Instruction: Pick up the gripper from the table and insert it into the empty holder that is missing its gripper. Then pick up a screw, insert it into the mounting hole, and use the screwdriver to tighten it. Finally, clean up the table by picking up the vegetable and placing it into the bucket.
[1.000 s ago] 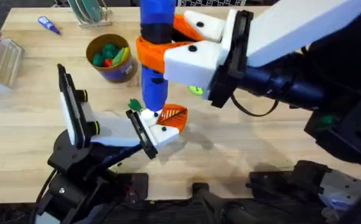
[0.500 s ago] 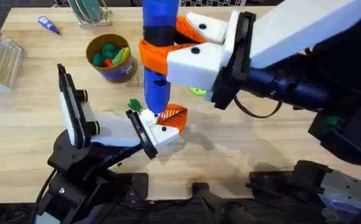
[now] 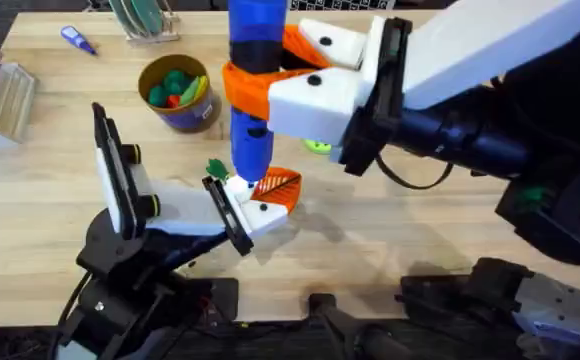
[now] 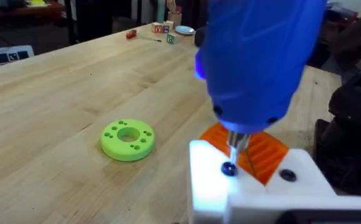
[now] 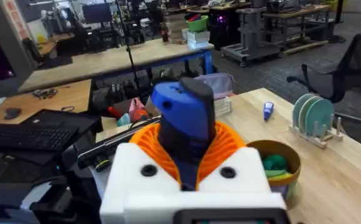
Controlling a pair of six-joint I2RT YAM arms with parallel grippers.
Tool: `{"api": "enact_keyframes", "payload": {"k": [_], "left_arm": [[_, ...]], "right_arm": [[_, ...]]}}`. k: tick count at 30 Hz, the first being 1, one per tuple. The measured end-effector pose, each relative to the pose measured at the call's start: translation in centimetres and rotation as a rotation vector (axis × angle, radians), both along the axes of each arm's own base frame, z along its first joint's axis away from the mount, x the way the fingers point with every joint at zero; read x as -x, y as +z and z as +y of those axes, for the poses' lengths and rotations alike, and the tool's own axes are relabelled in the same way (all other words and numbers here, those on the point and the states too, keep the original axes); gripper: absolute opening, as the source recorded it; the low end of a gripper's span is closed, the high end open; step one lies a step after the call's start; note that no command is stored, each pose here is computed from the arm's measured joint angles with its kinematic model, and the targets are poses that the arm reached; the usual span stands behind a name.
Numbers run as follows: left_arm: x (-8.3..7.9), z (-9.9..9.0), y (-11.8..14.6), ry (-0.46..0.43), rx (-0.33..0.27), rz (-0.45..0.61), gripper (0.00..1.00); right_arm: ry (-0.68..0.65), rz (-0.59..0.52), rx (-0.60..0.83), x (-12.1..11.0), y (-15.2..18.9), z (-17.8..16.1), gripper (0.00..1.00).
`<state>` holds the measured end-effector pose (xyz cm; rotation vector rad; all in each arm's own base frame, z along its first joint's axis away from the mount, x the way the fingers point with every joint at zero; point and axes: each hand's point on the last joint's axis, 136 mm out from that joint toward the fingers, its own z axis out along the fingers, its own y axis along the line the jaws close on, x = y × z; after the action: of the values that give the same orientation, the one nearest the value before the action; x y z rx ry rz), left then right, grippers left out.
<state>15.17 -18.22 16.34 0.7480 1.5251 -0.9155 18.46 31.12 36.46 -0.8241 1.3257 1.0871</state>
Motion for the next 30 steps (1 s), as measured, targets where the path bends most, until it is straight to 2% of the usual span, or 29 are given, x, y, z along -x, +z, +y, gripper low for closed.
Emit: {"api": "enact_keyframes", "payload": {"k": [26, 30], "left_arm": [[0.1, 0.0, 0.0, -0.004, 0.000, 0.001, 0.006], [0.1, 0.0, 0.0, -0.004, 0.000, 0.000, 0.006]], "right_arm": [[0.003, 0.014, 0.023, -0.4, -0.9, 0.4, 0.089], [0.010, -0.025, -0.023, -0.2, 0.4, 0.3, 0.089]]}}
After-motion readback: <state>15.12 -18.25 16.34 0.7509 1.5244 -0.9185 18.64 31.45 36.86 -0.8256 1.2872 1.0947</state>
